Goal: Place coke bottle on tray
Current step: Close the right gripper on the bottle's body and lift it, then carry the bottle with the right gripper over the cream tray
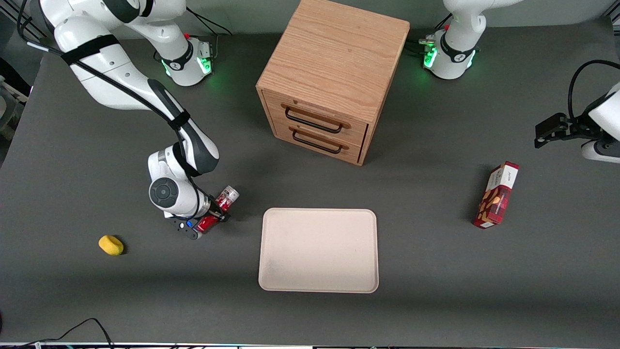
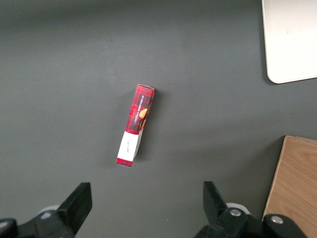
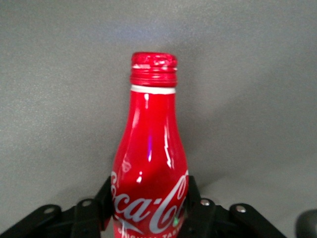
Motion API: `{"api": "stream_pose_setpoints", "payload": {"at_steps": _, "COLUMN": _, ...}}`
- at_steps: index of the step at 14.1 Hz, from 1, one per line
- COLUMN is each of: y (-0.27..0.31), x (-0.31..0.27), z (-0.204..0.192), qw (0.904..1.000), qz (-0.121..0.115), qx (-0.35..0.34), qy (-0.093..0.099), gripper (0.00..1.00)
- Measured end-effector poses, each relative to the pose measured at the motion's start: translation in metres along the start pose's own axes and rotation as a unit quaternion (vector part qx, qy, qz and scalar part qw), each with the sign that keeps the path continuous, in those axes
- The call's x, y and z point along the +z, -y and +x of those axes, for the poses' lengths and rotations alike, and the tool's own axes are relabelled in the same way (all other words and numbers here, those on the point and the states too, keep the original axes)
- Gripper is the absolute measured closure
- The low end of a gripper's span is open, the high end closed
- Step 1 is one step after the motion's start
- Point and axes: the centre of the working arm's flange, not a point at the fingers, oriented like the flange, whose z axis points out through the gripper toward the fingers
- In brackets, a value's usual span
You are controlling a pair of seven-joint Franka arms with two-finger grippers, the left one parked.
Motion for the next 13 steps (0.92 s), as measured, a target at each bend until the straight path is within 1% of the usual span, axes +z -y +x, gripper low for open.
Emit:
{"api": "stream_pose_setpoints", "payload": {"at_steps": 4, "y": 0.002, "x": -0.003, "z": 0.0, "qw": 1.0, "qz": 0.002, "qx": -0.006, "qy": -0.007, "gripper": 0.44}}
{"api": "stream_pose_setpoints", "payload": {"at_steps": 7, "y": 0.005, "x": -0.025, "z": 0.003, "qw": 0.9991, "qz": 0.006, "qx": -0.036, "qy": -0.02, "gripper": 0.44}}
{"api": "stream_pose_setpoints", "payload": {"at_steps": 9, "y": 0.005, "x": -0.063, "z": 0.007, "qw": 0.9974, "qz": 0.001, "qx": -0.066, "qy": -0.029, "gripper": 0.44}}
{"api": "stream_pose_setpoints", "payload": {"at_steps": 10, "y": 0.005, "x": -0.092, "z": 0.01, "qw": 0.996, "qz": -0.005, "qx": -0.083, "qy": -0.033, "gripper": 0.44}}
{"api": "stream_pose_setpoints", "payload": {"at_steps": 12, "y": 0.007, "x": -0.136, "z": 0.011, "qw": 0.9922, "qz": -0.014, "qx": -0.118, "qy": -0.037, "gripper": 0.44}}
{"api": "stream_pose_setpoints", "payload": {"at_steps": 13, "y": 0.011, "x": -0.159, "z": 0.009, "qw": 0.9899, "qz": -0.013, "qx": -0.135, "qy": -0.041, "gripper": 0.44}}
